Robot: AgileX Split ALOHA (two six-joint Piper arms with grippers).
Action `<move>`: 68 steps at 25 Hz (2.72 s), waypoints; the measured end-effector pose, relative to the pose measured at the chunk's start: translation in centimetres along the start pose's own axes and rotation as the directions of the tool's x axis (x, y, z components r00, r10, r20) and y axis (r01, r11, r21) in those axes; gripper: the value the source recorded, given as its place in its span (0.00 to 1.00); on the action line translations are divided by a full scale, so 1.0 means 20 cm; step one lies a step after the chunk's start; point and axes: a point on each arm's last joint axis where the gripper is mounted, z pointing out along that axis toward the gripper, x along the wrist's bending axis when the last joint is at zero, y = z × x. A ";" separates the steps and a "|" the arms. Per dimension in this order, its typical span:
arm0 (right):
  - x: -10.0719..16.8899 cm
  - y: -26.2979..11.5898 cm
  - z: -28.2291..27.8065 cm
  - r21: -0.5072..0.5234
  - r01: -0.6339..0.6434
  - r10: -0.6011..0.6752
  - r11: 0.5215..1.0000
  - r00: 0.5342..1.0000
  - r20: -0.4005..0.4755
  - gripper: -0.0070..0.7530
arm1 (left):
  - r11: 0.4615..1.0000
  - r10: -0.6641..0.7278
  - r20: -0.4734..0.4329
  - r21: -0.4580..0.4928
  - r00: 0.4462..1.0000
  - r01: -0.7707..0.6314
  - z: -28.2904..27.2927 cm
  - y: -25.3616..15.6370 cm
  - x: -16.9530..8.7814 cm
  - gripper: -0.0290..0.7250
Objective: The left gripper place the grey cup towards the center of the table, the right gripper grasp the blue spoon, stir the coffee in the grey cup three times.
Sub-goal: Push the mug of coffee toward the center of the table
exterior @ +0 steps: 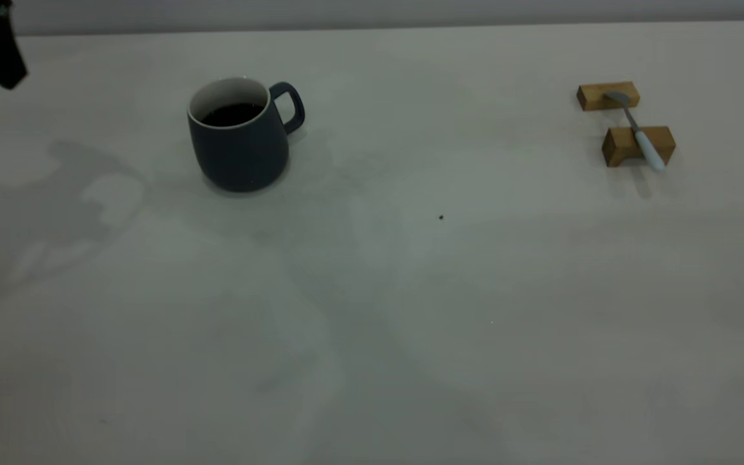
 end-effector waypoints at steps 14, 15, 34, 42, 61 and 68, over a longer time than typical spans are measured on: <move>0.00 0.00 0.00 0.000 0.000 0.000 1.000 1.000 0.000 0.33 | 0.697 0.716 0.017 -0.056 0.698 -0.714 0.51 0.42 -0.20 0.81; 0.00 0.00 0.00 0.000 0.000 0.000 1.000 1.000 0.000 0.33 | 0.676 0.736 0.012 -0.059 0.676 -0.735 0.53 0.43 -0.20 0.81; 0.00 0.00 0.00 0.000 0.000 0.000 1.000 1.000 0.000 0.33 | 0.467 0.874 0.046 -0.355 0.484 -0.810 0.60 0.50 -0.41 0.81; 0.00 0.00 0.00 0.000 0.000 0.000 1.000 1.000 0.000 0.33 | 0.397 0.904 0.011 -0.390 0.427 -0.831 0.59 0.58 -0.66 0.81; 0.00 0.00 0.00 0.000 0.000 0.000 1.000 1.000 0.000 0.33 | 0.361 0.903 -0.047 -0.453 0.427 -0.815 0.60 0.65 -0.99 0.81; 0.00 0.00 0.00 0.000 0.000 0.000 1.000 1.000 0.000 0.33 | 0.543 0.836 0.134 -0.343 0.532 -0.766 0.44 0.60 -0.83 0.81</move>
